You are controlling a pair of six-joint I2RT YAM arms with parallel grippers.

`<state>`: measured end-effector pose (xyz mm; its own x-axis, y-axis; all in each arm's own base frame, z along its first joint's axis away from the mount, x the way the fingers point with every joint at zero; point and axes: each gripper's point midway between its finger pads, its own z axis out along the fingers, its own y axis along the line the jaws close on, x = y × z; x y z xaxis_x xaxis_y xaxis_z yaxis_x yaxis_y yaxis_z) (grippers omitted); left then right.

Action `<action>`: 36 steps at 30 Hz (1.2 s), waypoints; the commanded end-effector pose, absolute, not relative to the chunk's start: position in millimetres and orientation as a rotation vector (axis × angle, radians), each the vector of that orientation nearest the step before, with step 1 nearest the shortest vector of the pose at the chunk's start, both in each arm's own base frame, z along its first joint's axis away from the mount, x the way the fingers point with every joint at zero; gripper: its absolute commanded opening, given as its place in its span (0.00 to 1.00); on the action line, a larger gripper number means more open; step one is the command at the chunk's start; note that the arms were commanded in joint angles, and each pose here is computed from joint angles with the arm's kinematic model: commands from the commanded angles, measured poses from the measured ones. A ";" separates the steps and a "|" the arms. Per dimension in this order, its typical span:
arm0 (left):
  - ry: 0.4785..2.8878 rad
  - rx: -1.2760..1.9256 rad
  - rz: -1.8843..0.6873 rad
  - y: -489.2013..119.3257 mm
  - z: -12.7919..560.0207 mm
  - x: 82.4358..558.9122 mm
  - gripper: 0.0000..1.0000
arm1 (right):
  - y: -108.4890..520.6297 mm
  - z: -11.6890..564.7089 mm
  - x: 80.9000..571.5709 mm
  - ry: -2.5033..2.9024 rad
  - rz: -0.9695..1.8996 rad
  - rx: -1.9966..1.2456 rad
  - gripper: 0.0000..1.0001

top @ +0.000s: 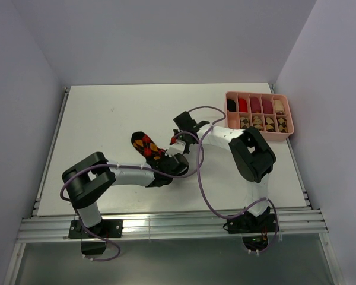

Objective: Roll the socks
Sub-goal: Roll the sock at the center of the board.

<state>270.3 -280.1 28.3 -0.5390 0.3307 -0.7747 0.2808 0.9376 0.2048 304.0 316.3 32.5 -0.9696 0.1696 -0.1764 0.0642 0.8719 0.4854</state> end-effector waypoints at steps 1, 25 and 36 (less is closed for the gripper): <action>2.177 0.436 0.113 -278.3 25.4 270.0 0.06 | 318.4 31.5 297.9 2.842 0.743 0.159 0.00; 2.434 -0.147 -1.043 -266.8 49.2 255.9 0.01 | 337.8 88.2 311.4 2.479 1.147 0.262 0.72; 2.448 -0.390 -1.258 -247.8 37.3 262.4 0.01 | 346.7 45.4 308.0 2.571 1.087 0.287 0.73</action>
<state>270.5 -241.8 34.0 -0.8760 -0.4048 -0.2622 -0.0600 0.6309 -0.7735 301.3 339.1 41.8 -0.9328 0.2985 -0.2020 0.0707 0.7011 0.7096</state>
